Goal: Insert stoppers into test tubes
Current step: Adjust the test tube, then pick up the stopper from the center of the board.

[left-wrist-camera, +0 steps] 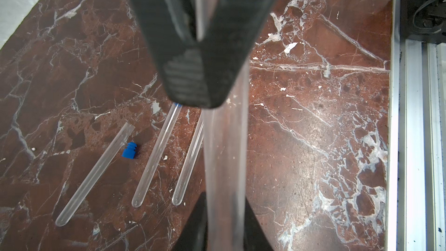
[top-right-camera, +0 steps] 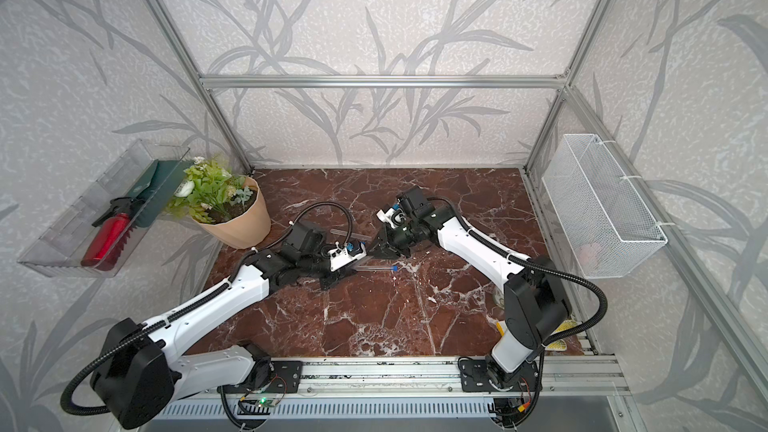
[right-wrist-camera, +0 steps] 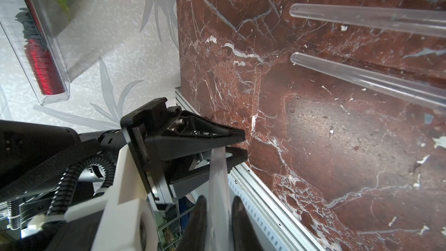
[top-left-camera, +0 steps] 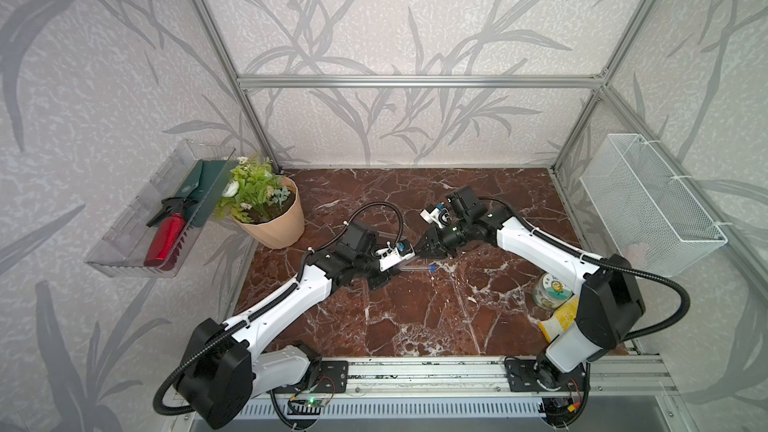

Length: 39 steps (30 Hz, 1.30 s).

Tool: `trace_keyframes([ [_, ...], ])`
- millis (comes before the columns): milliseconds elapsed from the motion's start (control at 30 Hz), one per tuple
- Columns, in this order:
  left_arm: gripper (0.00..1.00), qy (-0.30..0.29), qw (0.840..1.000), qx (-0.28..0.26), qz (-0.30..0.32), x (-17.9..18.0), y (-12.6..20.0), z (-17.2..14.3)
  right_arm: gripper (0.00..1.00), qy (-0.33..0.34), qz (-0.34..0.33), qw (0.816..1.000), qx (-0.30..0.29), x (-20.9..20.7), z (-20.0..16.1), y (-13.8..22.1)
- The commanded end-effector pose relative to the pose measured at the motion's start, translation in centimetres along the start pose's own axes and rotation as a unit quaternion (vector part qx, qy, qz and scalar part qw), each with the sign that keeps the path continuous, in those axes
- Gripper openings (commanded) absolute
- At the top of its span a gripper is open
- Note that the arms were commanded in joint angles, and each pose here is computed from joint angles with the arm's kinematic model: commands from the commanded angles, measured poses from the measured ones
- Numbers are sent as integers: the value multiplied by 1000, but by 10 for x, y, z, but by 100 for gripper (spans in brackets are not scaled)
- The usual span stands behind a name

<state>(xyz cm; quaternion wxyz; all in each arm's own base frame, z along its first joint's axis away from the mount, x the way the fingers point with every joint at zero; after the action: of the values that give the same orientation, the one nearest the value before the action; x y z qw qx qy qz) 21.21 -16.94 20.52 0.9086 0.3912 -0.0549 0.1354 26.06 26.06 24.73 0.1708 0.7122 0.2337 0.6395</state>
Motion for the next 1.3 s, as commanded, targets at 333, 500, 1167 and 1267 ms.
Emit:
trace_keyframes([
  [333,7,-18,999,-35,-5,-3,5,7,16,8,9,1000,-6,7,-1,9],
  [500,1,-16,1000,-26,7,-1,7,6,40,42,30,998,-47,14,6,32],
  [1167,0,18,996,61,61,21,-8,-14,52,700,-283,653,-57,-69,28,63],
  [1267,0,20,996,64,60,24,-8,-16,51,707,-292,644,-8,-81,44,50],
])
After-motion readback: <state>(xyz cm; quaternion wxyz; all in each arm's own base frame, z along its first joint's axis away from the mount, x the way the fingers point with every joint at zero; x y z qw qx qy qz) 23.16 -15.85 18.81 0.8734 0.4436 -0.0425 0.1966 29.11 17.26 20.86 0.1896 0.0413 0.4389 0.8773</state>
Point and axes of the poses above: each gripper's point midway between its finger pads, its own y axis back along the fingers, its own x axis along the line the jaws close on, z = x × y, the point moved 9 cm from there along y, back along the fingers, and after that the axes turned 9 degrees about -y, right-handed, at the moved point
